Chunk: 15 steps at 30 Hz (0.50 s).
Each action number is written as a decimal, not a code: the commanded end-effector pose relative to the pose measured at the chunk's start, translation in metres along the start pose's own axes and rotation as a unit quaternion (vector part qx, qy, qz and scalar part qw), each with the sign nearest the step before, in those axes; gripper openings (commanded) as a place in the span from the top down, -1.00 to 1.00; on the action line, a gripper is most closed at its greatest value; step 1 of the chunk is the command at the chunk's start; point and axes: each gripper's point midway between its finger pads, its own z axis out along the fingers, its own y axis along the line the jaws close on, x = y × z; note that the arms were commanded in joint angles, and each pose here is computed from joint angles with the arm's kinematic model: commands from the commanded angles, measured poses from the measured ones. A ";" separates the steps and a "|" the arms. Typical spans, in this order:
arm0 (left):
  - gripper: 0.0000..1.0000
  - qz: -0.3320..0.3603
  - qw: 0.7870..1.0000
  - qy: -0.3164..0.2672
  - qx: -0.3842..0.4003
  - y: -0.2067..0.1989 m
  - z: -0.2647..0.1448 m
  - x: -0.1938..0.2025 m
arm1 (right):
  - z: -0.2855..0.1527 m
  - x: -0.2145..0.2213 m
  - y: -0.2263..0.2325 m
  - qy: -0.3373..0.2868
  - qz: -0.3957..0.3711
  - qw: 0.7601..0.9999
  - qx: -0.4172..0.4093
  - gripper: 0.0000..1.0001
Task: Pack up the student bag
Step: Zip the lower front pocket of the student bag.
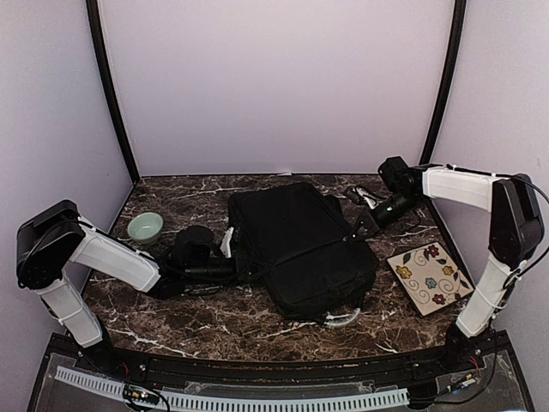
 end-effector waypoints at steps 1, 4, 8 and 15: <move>1.00 0.020 1.000 -0.013 0.006 -0.013 -0.007 -0.012 | -0.007 -0.020 -0.026 -0.039 -0.009 0.998 0.053 1.00; 1.00 0.021 1.000 -0.015 0.003 -0.012 -0.009 -0.014 | -0.006 -0.018 -0.030 -0.036 -0.002 0.997 0.064 1.00; 1.00 0.019 1.000 -0.013 -0.004 -0.009 -0.009 -0.014 | -0.006 -0.017 -0.034 -0.034 0.010 0.997 0.065 1.00; 1.00 0.014 1.000 -0.006 -0.011 -0.003 -0.005 -0.016 | -0.019 -0.025 -0.032 -0.045 0.005 0.996 0.072 1.00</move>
